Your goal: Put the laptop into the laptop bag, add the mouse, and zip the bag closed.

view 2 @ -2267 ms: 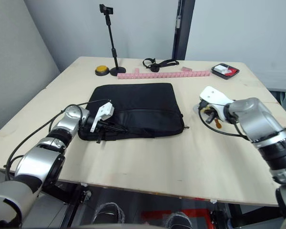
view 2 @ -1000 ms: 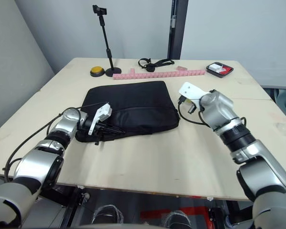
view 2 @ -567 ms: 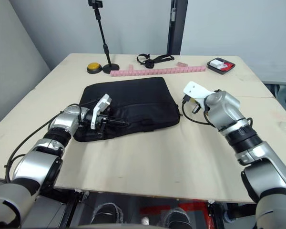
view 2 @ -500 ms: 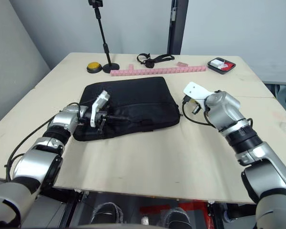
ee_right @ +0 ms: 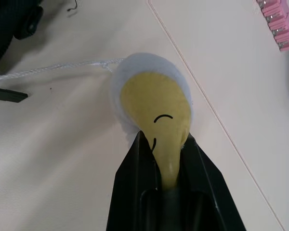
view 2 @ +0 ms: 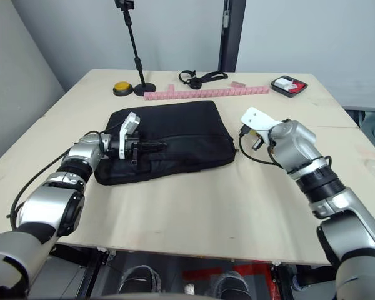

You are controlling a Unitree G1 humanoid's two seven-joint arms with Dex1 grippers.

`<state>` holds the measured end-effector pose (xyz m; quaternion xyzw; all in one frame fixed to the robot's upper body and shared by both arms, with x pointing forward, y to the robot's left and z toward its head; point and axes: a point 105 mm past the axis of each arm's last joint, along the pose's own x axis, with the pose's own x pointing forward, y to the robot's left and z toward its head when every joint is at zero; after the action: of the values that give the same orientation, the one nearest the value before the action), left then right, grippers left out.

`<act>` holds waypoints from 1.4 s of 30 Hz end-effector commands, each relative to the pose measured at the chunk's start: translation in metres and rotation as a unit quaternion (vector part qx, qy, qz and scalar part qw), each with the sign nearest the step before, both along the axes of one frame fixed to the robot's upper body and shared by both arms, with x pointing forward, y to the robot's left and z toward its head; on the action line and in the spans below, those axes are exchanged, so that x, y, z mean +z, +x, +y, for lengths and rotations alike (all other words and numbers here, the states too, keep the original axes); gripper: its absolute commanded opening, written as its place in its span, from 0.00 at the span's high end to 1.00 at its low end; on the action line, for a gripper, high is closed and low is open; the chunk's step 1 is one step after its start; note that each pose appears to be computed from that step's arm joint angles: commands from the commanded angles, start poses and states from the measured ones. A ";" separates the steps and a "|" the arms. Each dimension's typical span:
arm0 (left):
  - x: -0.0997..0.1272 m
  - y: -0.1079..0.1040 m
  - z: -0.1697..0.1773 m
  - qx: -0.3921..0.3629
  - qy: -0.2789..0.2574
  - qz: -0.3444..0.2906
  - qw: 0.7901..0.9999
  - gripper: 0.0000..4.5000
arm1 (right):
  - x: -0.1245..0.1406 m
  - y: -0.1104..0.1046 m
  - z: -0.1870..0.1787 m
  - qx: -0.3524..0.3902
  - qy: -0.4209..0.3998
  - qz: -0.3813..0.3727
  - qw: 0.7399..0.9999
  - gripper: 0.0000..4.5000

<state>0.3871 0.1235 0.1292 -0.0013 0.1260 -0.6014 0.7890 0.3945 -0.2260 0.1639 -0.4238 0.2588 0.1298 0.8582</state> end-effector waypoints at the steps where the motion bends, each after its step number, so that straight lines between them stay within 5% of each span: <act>1: -0.027 -0.001 0.008 0.024 0.057 0.005 0.998 1.00 | 0.018 -0.001 -0.002 -0.001 0.008 -0.027 1.000 1.00; 10: -0.046 -0.005 0.012 0.033 0.073 0.028 0.996 1.00 | 0.021 0.005 0.006 0.005 0.015 -0.030 0.999 1.00; 30: -0.074 -0.026 0.015 -0.004 0.101 0.068 0.993 1.00 | 0.037 0.065 0.039 -0.028 0.069 -0.102 0.992 1.00; 38: -0.083 -0.032 0.016 -0.011 0.108 0.082 0.991 1.00 | 0.059 0.070 0.045 -0.049 0.145 -0.146 0.977 1.00; 42: -0.081 -0.031 0.013 -0.010 0.101 0.078 0.992 1.00 | 0.040 0.062 0.045 -0.045 0.148 -0.099 0.983 1.00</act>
<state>0.3772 0.1331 0.0979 0.0417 0.1465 -0.5951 0.7891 0.4573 -0.1859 0.1843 -0.2883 0.1976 0.0792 0.9336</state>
